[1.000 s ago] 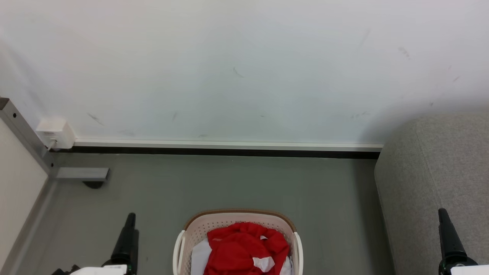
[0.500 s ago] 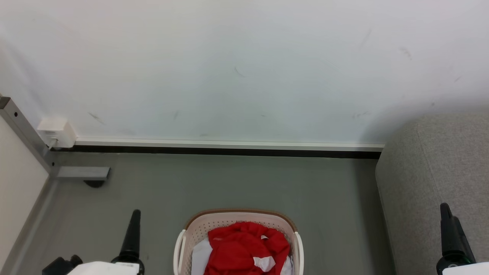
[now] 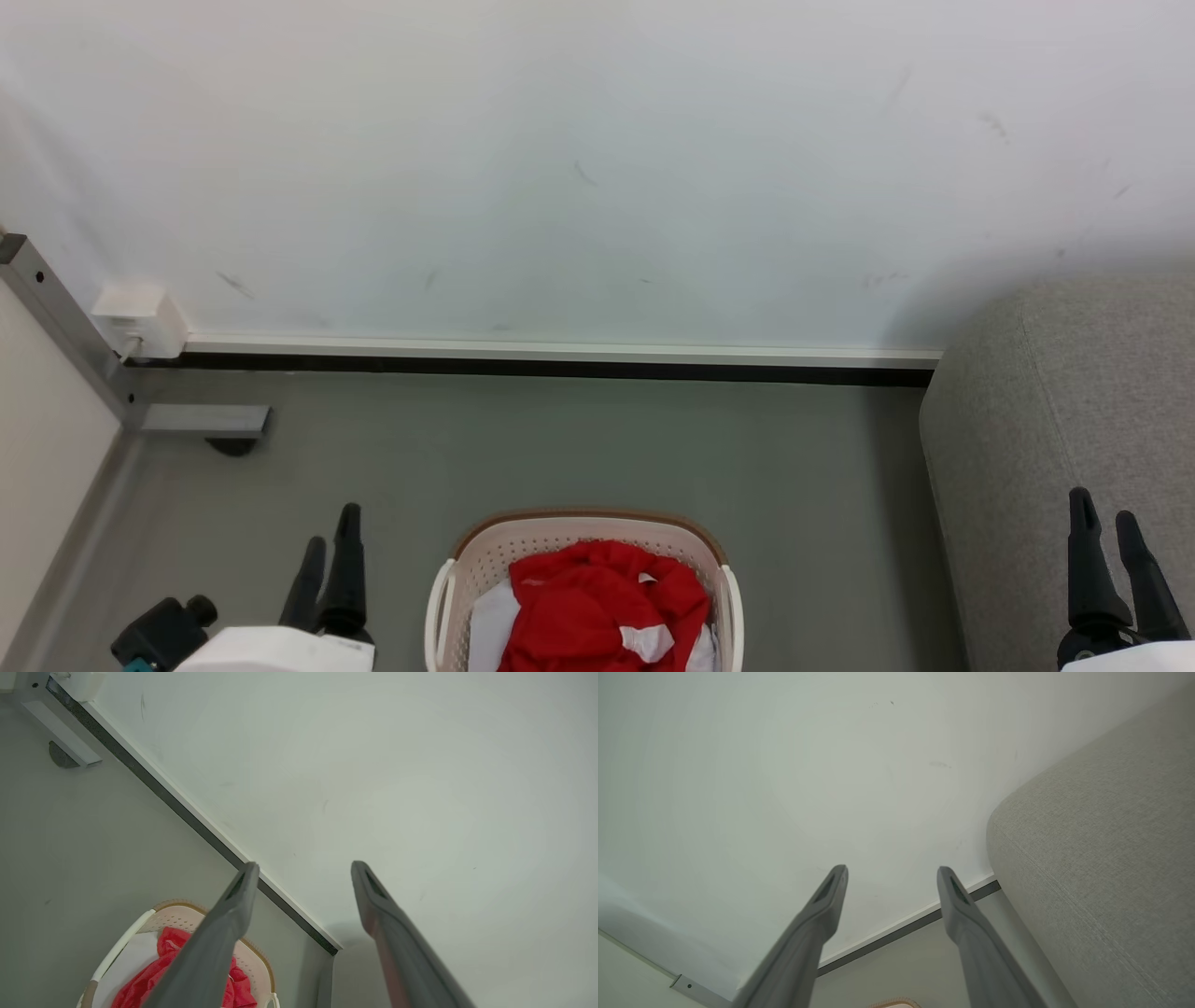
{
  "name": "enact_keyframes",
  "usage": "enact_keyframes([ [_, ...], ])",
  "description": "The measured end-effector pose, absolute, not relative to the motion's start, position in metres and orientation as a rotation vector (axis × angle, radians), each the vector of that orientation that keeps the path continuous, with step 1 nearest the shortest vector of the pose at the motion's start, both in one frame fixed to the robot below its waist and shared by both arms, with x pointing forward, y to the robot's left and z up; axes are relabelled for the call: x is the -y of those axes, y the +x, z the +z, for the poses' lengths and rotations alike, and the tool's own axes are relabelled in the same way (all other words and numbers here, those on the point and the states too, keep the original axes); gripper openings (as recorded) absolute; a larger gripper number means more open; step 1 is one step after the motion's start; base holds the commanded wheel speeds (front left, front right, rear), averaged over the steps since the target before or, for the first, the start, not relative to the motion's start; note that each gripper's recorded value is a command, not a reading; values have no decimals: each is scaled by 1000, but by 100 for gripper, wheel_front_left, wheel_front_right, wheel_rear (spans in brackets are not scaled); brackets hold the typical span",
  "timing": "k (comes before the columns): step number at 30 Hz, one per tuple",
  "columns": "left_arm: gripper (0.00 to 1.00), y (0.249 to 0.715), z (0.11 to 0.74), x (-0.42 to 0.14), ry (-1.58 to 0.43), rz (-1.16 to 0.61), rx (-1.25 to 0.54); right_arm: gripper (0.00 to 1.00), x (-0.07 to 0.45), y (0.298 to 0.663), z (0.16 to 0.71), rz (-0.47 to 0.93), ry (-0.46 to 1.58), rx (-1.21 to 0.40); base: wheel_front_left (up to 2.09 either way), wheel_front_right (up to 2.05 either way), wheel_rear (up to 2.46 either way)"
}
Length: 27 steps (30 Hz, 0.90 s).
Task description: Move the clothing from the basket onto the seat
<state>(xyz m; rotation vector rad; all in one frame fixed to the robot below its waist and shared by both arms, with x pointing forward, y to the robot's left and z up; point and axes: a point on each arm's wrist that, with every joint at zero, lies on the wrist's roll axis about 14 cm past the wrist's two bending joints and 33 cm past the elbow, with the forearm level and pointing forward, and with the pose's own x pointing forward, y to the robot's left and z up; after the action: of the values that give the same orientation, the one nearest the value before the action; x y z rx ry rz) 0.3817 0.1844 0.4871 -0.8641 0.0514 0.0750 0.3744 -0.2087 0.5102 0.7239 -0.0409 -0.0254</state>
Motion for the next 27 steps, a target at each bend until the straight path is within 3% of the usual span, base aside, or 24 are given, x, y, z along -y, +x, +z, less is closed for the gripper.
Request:
enact_keyframes([
  [27, 100, 380, 493, -180, -428, 35, -16, 100, 201, 377, 519, 45, 360, 71, 0, 0, 0],
])
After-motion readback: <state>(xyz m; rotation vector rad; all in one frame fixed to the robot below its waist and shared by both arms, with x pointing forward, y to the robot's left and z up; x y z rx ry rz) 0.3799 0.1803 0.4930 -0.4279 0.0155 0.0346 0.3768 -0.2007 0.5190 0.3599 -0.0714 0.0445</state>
